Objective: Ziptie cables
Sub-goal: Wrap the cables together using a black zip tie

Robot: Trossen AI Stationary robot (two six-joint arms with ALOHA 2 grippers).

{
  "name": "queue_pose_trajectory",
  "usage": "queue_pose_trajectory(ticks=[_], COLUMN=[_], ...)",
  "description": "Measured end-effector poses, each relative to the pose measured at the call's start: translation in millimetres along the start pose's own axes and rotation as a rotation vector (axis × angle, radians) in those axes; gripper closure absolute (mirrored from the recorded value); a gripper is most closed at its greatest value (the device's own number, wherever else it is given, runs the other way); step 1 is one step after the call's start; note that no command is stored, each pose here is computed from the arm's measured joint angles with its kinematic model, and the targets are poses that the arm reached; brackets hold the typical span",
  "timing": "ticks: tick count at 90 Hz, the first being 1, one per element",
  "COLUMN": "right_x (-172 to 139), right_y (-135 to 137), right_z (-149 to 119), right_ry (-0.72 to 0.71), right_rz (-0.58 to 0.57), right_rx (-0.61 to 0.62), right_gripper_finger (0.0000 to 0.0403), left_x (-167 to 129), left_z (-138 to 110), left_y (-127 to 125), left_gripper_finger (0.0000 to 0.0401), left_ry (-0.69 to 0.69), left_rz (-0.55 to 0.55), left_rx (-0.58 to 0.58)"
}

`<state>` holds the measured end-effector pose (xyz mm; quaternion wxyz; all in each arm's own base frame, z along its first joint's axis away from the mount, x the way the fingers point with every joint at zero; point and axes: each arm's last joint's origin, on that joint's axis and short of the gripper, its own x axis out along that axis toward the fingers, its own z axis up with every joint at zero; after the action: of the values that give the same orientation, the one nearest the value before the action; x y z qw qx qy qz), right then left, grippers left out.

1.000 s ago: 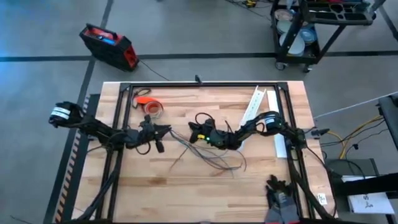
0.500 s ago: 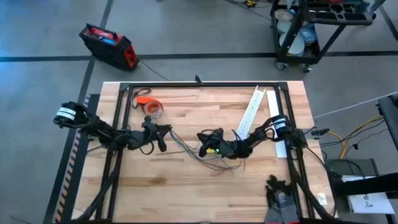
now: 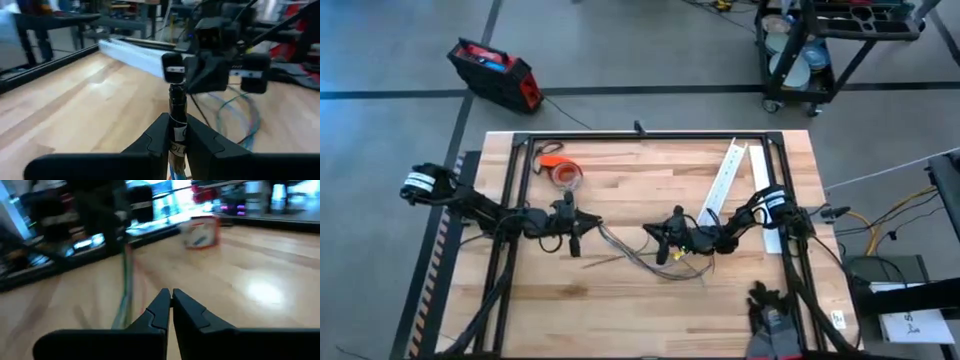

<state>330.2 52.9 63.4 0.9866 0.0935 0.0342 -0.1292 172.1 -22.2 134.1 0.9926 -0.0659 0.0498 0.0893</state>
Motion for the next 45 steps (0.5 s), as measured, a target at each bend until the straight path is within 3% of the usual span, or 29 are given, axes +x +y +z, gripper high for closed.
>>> queue_pose_trajectory(ticks=[11, 45], right_x=[-1, 29], right_y=[-1, 3], right_z=[4, 15], right_ry=[0.011, 0.041], right_rz=[0.063, 0.240], right_rx=[-0.055, -0.192], right_gripper_finger=[0.0403, 0.0403], left_x=[0, 17], left_z=[1, 16], left_y=[0, 22], left_gripper_finger=[0.0340, 0.0334], left_ry=[-0.009, -0.061], left_rz=[-0.008, 0.228], left_rx=[0.028, -0.004])
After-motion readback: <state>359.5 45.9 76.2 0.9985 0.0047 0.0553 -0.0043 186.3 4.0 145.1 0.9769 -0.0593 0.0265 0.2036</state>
